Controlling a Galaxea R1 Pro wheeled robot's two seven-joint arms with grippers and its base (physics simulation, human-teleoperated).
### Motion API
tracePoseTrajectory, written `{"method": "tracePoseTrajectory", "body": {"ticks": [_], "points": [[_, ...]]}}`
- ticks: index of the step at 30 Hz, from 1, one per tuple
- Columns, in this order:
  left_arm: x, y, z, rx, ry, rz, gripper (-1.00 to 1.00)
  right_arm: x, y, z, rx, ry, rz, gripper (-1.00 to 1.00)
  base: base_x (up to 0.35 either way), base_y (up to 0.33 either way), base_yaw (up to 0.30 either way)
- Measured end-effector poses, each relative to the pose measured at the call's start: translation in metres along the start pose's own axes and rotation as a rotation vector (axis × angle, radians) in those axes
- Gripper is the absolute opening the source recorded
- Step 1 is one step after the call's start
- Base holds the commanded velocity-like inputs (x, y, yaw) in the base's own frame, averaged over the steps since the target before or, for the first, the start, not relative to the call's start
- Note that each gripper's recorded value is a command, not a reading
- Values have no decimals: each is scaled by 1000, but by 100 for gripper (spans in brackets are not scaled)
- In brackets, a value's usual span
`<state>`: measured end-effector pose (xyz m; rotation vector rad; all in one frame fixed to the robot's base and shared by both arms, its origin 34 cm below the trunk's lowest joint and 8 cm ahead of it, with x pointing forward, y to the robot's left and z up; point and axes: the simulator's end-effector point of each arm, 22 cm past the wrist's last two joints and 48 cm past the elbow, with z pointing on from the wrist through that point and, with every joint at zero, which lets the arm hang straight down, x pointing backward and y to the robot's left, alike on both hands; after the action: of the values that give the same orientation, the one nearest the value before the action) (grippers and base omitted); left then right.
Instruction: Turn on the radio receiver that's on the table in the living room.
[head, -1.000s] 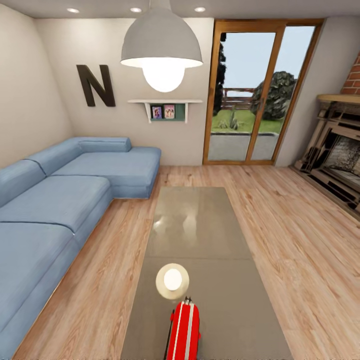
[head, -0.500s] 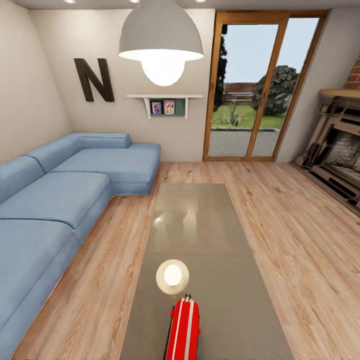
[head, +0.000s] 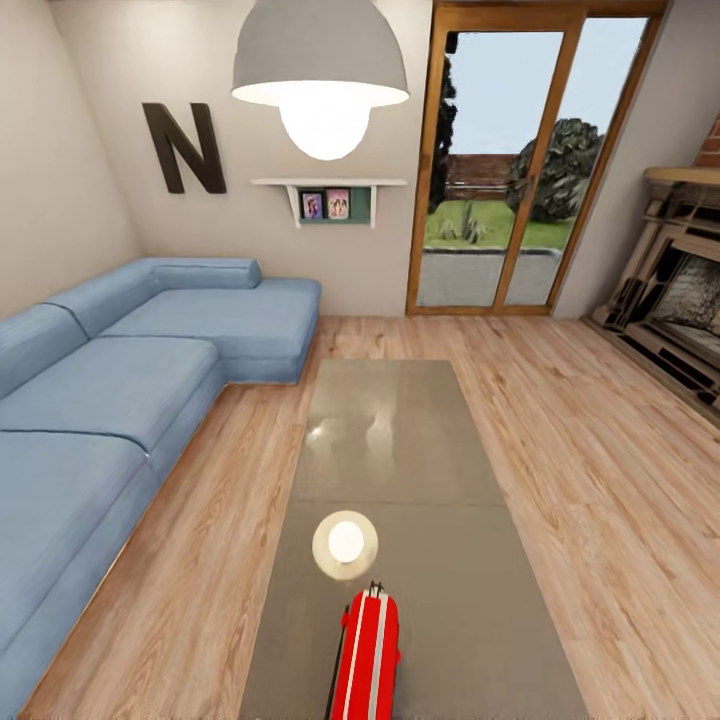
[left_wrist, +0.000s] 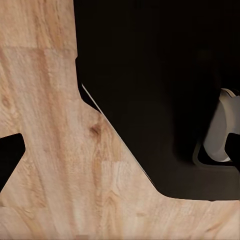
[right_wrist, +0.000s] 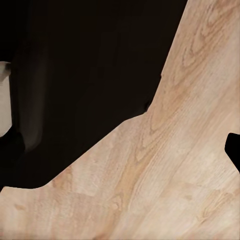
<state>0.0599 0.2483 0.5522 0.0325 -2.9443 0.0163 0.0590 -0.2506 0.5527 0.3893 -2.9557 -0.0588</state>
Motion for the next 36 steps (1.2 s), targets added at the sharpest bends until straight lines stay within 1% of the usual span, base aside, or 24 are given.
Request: {"method": "tracePoseTrajectory", "body": {"ticks": [36], "points": [[23,0,-1,-1,58,0,100,22,6,-1,-15,56,1,100,0,0,0]]}}
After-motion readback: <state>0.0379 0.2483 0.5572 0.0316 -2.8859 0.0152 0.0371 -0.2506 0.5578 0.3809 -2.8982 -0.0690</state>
